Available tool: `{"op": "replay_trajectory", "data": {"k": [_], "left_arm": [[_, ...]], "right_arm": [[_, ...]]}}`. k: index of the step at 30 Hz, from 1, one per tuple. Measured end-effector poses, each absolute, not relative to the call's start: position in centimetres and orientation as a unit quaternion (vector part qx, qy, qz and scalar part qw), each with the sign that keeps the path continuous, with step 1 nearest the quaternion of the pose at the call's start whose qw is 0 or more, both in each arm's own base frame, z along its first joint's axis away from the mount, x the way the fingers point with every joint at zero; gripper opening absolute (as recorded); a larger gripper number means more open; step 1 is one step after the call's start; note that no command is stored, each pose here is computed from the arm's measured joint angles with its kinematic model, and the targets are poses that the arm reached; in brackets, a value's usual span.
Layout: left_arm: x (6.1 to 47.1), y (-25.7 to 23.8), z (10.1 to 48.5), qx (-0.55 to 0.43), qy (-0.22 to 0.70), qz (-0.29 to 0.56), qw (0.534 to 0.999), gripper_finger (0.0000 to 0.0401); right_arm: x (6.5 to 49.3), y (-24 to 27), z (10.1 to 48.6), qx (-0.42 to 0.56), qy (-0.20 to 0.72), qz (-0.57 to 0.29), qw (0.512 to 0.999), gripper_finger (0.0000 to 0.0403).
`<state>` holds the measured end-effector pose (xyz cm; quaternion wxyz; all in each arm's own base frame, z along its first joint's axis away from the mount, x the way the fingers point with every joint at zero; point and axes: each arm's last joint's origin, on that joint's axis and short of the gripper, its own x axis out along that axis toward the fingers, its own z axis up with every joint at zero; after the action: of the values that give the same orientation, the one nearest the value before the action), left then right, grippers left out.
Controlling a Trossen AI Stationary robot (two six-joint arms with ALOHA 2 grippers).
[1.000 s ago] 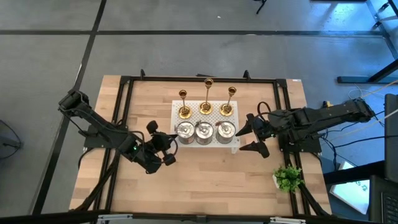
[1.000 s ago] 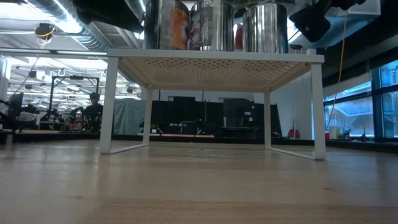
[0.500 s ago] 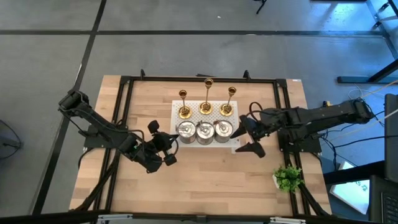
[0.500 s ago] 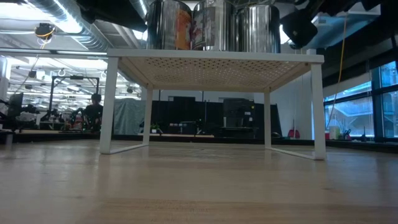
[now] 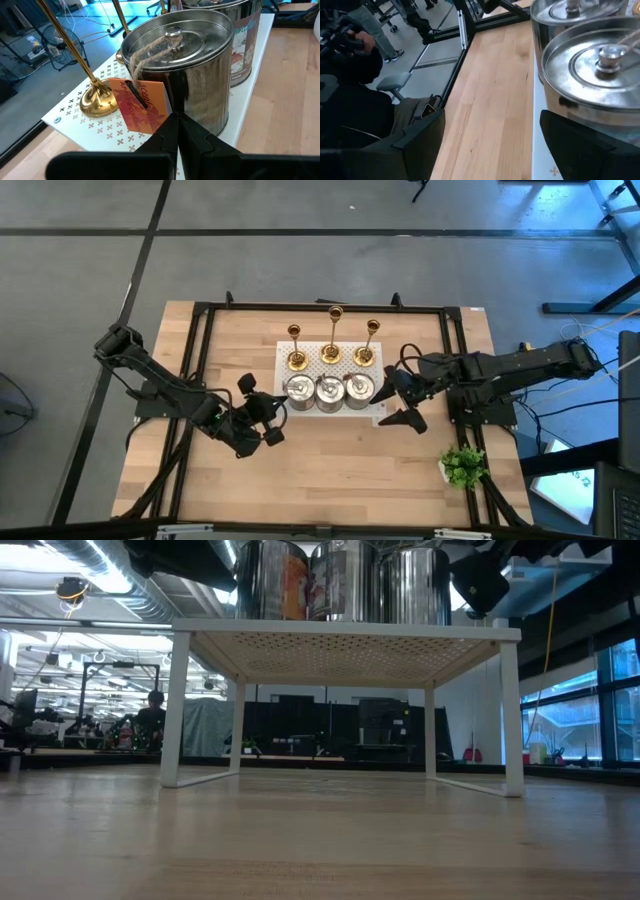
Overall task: Pick & Place candle stick holders
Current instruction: Adjust the silver scented candles on the shelf
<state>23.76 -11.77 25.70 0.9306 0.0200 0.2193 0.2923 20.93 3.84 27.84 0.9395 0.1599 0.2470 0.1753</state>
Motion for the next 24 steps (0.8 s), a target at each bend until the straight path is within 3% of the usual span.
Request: {"op": "replay_trajectory", "data": {"k": [24], "left_arm": [[23.8, -11.74, 25.71, 0.027, 0.221, 0.291, 0.931, 0.0001]], "right_arm": [[20.93, 4.22, 28.09, 0.169, 0.241, 0.227, 0.928, 0.0328]]}}
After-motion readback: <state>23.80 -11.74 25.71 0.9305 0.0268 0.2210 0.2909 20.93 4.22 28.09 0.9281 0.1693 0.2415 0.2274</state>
